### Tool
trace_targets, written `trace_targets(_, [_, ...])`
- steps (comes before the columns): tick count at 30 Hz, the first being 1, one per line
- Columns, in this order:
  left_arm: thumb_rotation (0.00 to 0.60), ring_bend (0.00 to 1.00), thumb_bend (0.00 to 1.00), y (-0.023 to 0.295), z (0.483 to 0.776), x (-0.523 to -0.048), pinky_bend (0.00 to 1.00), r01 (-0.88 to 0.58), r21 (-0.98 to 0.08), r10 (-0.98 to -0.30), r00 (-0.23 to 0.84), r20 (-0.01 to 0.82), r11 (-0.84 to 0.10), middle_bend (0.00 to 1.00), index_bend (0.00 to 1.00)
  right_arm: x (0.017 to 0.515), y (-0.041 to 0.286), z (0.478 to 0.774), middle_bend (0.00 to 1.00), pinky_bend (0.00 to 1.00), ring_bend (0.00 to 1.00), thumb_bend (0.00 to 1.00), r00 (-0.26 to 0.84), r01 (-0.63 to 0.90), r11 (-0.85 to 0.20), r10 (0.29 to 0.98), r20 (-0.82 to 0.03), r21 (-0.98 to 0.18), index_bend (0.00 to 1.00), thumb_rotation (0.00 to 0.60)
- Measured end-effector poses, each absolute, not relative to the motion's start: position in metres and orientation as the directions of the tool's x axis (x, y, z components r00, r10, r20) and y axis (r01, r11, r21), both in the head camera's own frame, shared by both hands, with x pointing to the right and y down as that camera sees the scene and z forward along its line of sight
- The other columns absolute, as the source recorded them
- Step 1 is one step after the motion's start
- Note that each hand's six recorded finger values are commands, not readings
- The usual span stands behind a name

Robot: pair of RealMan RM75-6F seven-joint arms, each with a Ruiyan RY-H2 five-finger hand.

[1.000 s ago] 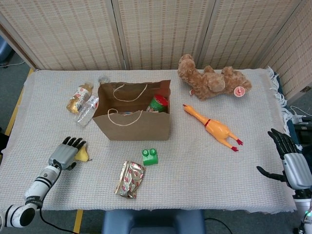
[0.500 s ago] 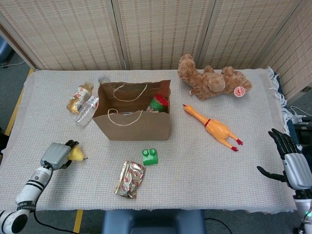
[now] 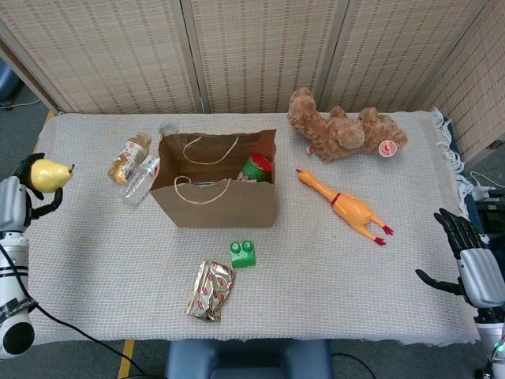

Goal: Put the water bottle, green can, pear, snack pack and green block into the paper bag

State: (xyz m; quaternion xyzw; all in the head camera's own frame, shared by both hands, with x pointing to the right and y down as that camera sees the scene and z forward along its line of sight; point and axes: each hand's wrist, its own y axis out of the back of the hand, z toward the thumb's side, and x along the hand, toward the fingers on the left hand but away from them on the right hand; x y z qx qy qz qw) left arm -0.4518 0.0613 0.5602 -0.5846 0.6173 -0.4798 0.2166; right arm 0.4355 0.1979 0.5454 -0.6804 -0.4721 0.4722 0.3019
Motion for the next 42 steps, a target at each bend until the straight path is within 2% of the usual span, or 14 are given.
trace_targets(4, [0.6,0.61,0.6,0.051,0.543,-0.424,0.76,-0.68,-0.729,-0.931,-0.215,0.296,-0.074,0.68,0.67,0.435,0.198,0.546,0.0,0.0,0.0,0.06,0.108,0.354,-0.373,0.927,-0.358,-0.858,0.0,0.6])
trace_targets(9, [0.6,0.61,0.6,0.035,0.535,-0.366,0.76,-0.767,-0.629,-0.939,-0.112,0.324,-0.125,0.68,0.67,0.435,0.198,0.546,0.0,0.0,0.0,0.06,0.108,0.352,-0.373,0.927,-0.359,-0.859,0.0,0.6])
trace_targets(16, [0.6,0.61,0.6,0.018,0.541,-0.277,0.76,-0.745,-0.611,-0.941,0.065,0.332,-0.267,0.68,0.67,0.438,0.198,0.545,0.0,0.0,0.0,0.06,0.103,0.351,-0.375,0.926,-0.363,-0.858,0.0,0.6])
trace_targets(20, [0.6,0.6,0.6,0.015,0.554,-0.232,0.75,-0.703,-0.625,-0.928,0.14,0.345,-0.338,0.67,0.66,0.441,0.199,0.545,0.0,0.0,0.0,0.06,0.095,0.355,-0.379,0.924,-0.371,-0.854,0.0,0.6])
trace_targets(23, [0.6,0.57,0.59,0.014,0.569,-0.209,0.7,-0.648,-0.657,-0.916,0.176,0.361,-0.384,0.65,0.61,0.443,0.199,0.545,0.0,0.0,0.0,0.06,0.088,0.36,-0.382,0.922,-0.377,-0.851,0.0,0.6])
trace_targets(24, [0.6,0.55,0.58,0.015,0.575,-0.2,0.69,-0.626,-0.667,-0.909,0.193,0.37,-0.404,0.63,0.58,0.444,0.199,0.545,0.0,0.0,0.0,0.06,0.087,0.362,-0.382,0.922,-0.378,-0.85,0.0,0.6])
trace_targets(26, [0.6,0.45,0.54,0.019,0.585,-0.188,0.6,-0.594,-0.675,-0.895,0.223,0.386,-0.439,0.55,0.5,0.445,0.2,0.544,0.0,0.0,0.0,0.06,0.083,0.364,-0.382,0.922,-0.378,-0.85,0.0,0.6])
trace_targets(29, [0.6,0.15,0.44,0.027,0.596,-0.174,0.33,-0.526,-0.693,-0.87,0.272,0.412,-0.493,0.25,0.24,0.447,0.2,0.543,0.0,0.0,0.0,0.06,0.077,0.367,-0.379,0.923,-0.378,-0.85,0.0,0.6])
trace_targets(31, [0.6,0.03,0.41,0.032,0.6,-0.166,0.21,-0.487,-0.701,-0.854,0.303,0.423,-0.52,0.1,0.12,0.448,0.2,0.543,0.0,0.0,0.0,0.06,0.074,0.366,-0.376,0.924,-0.376,-0.851,0.0,0.6])
trace_targets(34, [0.6,0.0,0.41,0.032,0.599,-0.16,0.15,-0.476,-0.704,-0.849,0.322,0.419,-0.527,0.02,0.05,0.449,0.201,0.542,0.0,0.0,0.0,0.06,0.07,0.366,-0.373,0.925,-0.374,-0.853,0.0,0.6])
trace_targets(42, [0.6,0.0,0.4,0.029,0.582,-0.156,0.14,-0.497,-0.706,-0.862,0.34,0.376,-0.504,0.0,0.0,0.448,0.201,0.542,0.0,0.0,0.0,0.06,0.07,0.356,-0.368,0.927,-0.369,-0.859,0.0,0.6])
